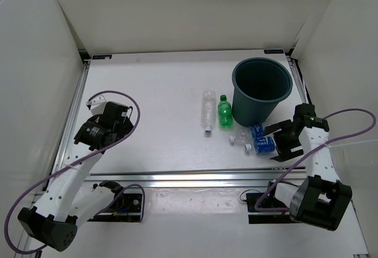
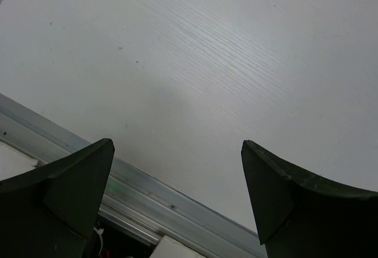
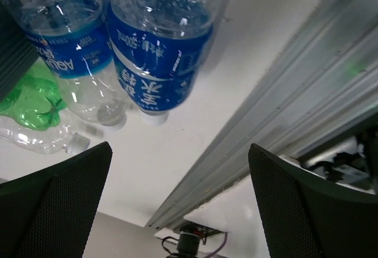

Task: Put the plastic bottles in the bin

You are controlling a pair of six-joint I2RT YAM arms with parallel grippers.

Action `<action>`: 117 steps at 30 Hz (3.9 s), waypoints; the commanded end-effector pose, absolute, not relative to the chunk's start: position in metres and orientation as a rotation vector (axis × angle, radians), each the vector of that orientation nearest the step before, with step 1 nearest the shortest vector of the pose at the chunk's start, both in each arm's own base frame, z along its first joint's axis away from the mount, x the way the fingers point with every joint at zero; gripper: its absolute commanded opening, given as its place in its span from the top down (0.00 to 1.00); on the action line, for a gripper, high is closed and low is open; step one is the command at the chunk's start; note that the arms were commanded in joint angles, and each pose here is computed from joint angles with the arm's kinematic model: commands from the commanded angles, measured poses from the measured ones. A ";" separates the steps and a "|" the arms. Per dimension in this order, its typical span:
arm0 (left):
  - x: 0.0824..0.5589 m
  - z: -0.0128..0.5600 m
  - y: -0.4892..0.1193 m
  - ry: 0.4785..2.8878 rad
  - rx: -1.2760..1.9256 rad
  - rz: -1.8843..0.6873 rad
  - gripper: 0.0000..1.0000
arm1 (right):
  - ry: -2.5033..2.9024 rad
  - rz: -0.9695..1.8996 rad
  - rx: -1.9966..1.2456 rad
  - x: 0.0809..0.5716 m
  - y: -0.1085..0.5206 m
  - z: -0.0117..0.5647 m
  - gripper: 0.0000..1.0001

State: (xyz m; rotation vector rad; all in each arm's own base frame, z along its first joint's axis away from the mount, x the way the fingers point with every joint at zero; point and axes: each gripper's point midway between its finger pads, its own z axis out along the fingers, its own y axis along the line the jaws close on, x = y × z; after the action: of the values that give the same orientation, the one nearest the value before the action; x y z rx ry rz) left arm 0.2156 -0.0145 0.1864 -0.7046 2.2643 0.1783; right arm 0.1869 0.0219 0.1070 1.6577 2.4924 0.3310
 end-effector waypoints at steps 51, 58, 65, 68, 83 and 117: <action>0.269 0.211 -0.063 2.332 -0.389 0.019 0.00 | 2.203 0.170 0.594 0.406 0.032 0.338 0.04; 0.266 0.210 -0.066 2.337 -0.409 -0.012 0.00 | 2.033 0.113 0.897 0.358 -0.020 0.365 0.00; 0.265 0.208 -0.065 2.335 -0.420 -0.016 0.00 | 2.053 0.460 1.360 0.278 -0.032 0.262 0.00; 0.266 0.204 -0.064 2.341 -0.412 0.006 0.00 | 2.105 0.552 1.461 0.255 -0.018 0.203 0.00; 0.267 0.189 -0.070 2.384 -0.371 -0.008 0.00 | 2.313 0.855 1.509 0.290 0.015 0.113 0.00; 0.266 0.186 -0.062 2.419 -0.399 0.073 0.00 | 2.693 0.551 1.520 0.218 0.030 0.102 0.72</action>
State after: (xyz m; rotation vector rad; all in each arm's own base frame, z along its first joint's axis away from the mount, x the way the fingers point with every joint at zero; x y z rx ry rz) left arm 0.2617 -0.0618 0.1765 -0.3870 2.4429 0.0741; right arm 0.2462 0.0258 0.0732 1.5381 2.6794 0.5815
